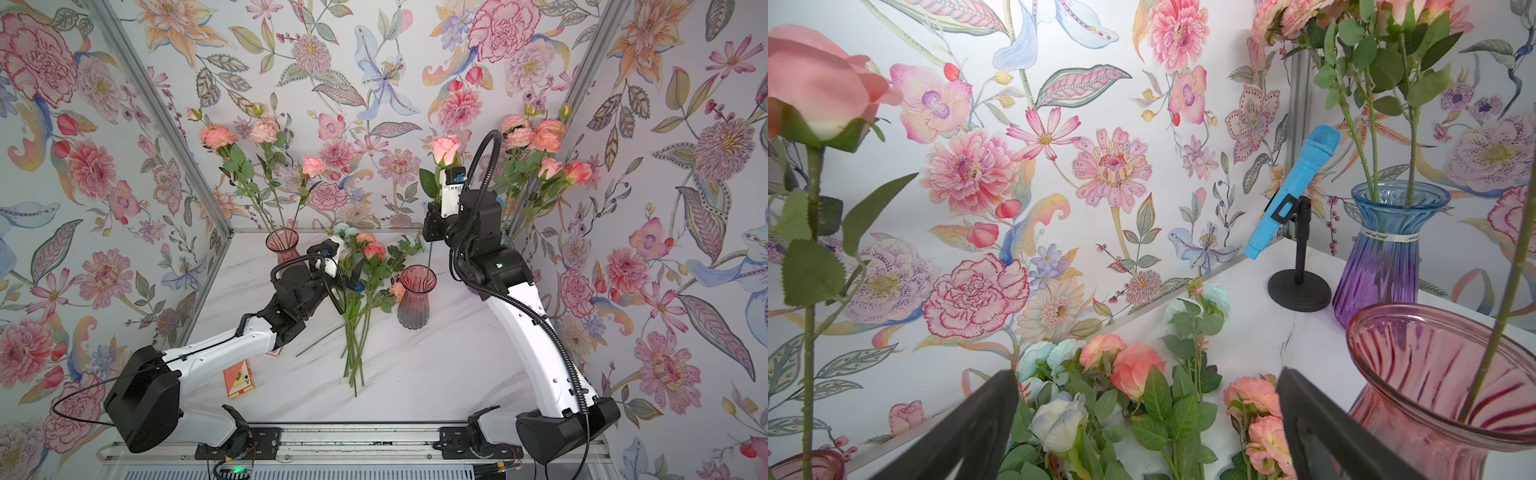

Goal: Place the pink flowers into the vase
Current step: Place the flower in the vase.

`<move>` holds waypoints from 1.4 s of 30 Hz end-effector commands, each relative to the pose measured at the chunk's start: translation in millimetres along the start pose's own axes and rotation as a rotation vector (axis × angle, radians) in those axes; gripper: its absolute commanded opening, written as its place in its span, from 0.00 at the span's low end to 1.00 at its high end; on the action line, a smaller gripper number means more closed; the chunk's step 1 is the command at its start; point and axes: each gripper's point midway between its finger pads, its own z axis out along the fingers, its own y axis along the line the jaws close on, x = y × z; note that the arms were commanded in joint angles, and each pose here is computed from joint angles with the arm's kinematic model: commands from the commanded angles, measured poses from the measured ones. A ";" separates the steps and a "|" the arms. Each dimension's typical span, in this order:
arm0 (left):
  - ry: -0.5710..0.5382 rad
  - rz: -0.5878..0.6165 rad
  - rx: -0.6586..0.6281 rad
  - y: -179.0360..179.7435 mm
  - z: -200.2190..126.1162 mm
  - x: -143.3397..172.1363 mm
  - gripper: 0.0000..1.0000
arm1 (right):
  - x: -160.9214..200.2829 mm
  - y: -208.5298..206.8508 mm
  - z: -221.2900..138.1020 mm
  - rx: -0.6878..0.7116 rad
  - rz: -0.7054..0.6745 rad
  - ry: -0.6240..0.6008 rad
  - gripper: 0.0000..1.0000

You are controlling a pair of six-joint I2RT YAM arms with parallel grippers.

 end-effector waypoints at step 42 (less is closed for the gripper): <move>-0.039 -0.022 0.093 -13.8 -10.5 1.1 1.00 | 98.7 -23.6 38.2 0.007 0.202 0.172 0.28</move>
